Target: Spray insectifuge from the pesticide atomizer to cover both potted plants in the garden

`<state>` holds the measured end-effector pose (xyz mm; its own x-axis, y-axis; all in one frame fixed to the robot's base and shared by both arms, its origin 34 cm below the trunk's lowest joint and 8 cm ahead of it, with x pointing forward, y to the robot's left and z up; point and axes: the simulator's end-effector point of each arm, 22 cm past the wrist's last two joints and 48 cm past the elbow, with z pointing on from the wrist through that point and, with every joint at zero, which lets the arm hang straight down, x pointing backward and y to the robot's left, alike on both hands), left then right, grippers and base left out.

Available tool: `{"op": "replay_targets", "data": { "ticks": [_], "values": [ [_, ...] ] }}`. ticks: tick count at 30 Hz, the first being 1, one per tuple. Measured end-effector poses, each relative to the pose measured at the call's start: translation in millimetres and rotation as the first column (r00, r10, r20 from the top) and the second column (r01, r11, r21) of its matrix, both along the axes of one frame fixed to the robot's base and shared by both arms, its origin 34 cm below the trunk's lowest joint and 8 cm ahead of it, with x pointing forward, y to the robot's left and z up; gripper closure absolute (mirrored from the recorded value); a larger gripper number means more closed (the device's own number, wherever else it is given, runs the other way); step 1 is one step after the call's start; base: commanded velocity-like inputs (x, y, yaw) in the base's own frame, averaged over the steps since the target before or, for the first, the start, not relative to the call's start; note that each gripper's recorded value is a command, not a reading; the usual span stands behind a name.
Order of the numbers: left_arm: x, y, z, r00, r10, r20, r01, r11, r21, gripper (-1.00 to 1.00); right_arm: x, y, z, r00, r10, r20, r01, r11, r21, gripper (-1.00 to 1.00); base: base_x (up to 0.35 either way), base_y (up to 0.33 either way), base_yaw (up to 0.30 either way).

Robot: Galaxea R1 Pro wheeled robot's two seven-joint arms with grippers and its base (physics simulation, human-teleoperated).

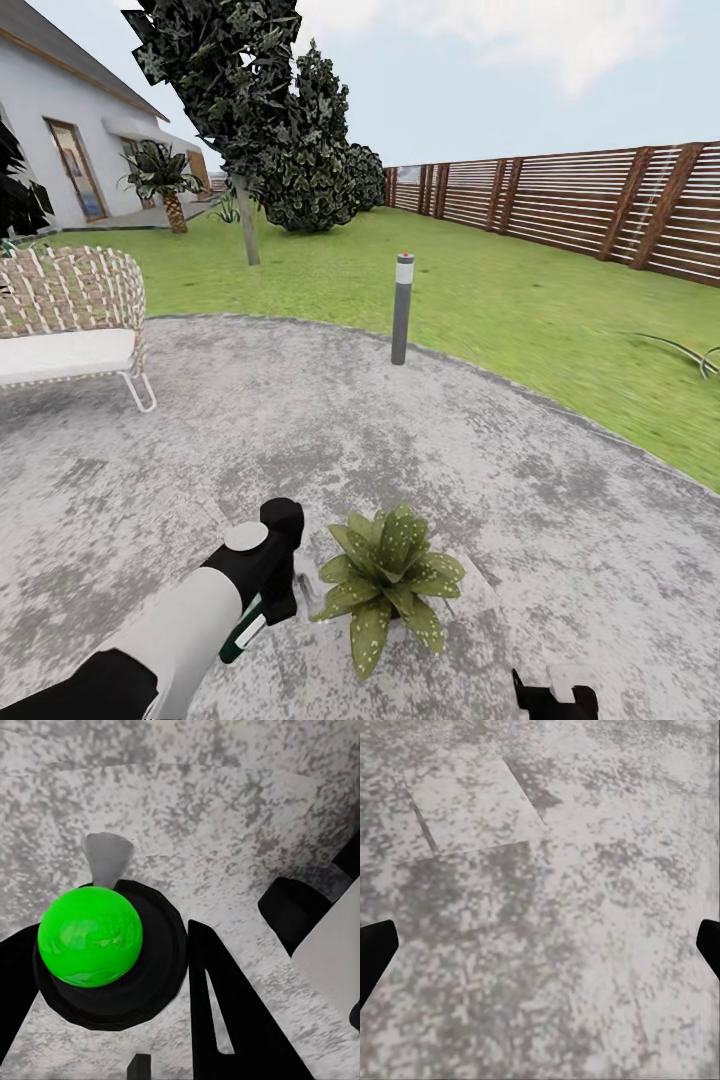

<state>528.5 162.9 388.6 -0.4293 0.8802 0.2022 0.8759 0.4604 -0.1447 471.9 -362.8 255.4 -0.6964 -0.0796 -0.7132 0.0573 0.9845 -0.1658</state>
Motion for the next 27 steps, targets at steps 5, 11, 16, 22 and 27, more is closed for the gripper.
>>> {"op": "replay_targets", "data": {
  "ticks": [5, 11, 16, 22, 27],
  "values": [
    [0, 28, -4, 1.0, 0.025, -0.002, -0.025, 0.999, 0.035, 1.0, 0, 0, 0, 1.0, -0.005, 0.001, 0.005, 1.0, -0.003, -1.0, 0.0, 0.069, -0.03],
    [2, 34, -3, 0.999, 0.039, 0.006, -0.039, 0.998, 0.046, 1.0, 0, -2, 1, 1.0, -0.005, 0.003, 0.005, 1.0, -0.005, -1.0, 0.0, 0.301, -0.267],
    [3, 33, -2, 0.999, 0.04, 0.01, -0.04, 0.998, 0.044, 1.0, 1, -2, 2, 1.0, -0.005, 0.004, 0.005, 1.0, -0.005, -1.0, 0.0, 0.304, -0.16],
    [8, 28, 1, 0.998, 0.06, 0.024, -0.061, 0.998, 0.019, 1.0, 1, -2, 2, 1.0, -0.005, 0.005, 0.005, 1.0, -0.005, -1.0, 0.107, 0.132, -0.109],
    [22, 18, 14, 0.997, 0.058, 0.047, -0.058, 0.998, 0.001, 1.0, 2, -2, 3, 1.0, -0.005, 0.008, 0.005, 1.0, -0.005, -1.0, 0.007, 0.004, -0.279]
  ]
}}
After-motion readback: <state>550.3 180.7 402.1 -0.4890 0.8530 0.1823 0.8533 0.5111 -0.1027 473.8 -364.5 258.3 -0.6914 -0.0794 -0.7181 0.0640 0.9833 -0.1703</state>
